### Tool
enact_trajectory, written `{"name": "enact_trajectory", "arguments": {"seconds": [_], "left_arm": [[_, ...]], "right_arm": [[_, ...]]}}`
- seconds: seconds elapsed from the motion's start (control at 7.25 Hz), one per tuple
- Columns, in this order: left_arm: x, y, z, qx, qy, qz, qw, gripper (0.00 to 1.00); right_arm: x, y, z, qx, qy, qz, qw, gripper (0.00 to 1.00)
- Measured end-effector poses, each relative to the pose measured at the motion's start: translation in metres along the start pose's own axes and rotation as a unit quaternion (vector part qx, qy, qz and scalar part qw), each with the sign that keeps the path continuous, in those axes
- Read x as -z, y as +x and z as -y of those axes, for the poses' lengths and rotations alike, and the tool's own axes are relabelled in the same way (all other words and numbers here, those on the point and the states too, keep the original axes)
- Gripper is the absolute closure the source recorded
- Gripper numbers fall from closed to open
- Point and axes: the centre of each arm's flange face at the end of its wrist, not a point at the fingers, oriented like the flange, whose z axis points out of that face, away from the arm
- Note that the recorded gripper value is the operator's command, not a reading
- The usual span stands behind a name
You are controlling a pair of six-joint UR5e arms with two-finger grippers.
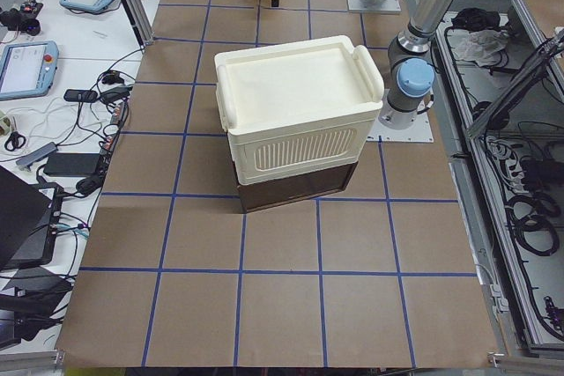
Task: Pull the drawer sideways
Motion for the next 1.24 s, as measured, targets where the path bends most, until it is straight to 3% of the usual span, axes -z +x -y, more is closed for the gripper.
{"name": "enact_trajectory", "arguments": {"seconds": [1.24], "left_arm": [[-0.017, 0.01, 0.008, -0.03, -0.004, -0.011, 0.9995, 0.0]], "right_arm": [[0.0, 0.0, 0.0, 0.0, 0.0, 0.0, 1.0, 0.0]]}}
